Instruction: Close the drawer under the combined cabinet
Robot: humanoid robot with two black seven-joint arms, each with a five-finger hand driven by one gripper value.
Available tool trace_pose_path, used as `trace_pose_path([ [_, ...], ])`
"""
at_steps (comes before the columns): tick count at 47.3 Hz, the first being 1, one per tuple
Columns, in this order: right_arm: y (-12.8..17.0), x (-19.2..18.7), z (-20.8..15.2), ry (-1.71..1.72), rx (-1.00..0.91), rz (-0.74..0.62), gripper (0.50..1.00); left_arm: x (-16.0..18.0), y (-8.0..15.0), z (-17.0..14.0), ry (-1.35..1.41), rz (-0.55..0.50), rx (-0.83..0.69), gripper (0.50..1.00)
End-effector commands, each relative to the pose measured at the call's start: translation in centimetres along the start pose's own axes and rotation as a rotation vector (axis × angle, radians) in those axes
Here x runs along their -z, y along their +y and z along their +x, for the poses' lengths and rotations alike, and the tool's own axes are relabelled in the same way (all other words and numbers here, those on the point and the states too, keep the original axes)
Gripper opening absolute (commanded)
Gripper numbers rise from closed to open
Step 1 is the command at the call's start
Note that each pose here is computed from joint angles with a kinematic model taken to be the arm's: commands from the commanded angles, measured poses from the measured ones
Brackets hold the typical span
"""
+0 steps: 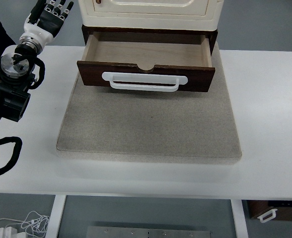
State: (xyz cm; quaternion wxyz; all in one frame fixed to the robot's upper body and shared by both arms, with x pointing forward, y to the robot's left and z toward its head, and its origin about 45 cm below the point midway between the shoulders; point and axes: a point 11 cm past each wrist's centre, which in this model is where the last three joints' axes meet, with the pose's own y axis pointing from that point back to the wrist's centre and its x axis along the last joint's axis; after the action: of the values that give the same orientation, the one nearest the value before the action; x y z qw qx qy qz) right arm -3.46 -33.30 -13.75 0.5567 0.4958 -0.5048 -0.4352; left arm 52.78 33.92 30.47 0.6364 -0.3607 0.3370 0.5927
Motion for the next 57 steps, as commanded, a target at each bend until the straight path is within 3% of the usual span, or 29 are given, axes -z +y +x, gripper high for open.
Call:
trace_pose_path([
  [1,0.0,0.0,0.0,0.000,-0.001,0.000,0.952,-0.2,0.0,-0.1,-0.014,0.002,0.012,1.000],
  [11,0.0,0.0,0.0,0.000,-0.001,0.000,0.952,-2.8,0.0,-2.3,-0.040,-0.045,0.108,1.000],
  [25,0.0,0.0,0.0,0.000,-0.001,0.000,0.952,-10.0,0.4,-9.9,-0.145,-0.134,0.275,1.000],
  [33,0.0,0.0,0.0,0.000,0.001,0.000,0.952,-12.2,1.4,-14.0,-0.252,-0.156,0.367,1.000],
  [45,0.0,0.0,0.0,0.000,-0.001,0.000,0.952,-12.4,3.8,-20.3,-0.399,-0.148,0.509,1.000],
  [57,0.0,0.0,0.0,0.000,0.001,0.000,0.952,-8.1,6.4,-24.6,-0.635,-0.067,0.669,1.000],
])
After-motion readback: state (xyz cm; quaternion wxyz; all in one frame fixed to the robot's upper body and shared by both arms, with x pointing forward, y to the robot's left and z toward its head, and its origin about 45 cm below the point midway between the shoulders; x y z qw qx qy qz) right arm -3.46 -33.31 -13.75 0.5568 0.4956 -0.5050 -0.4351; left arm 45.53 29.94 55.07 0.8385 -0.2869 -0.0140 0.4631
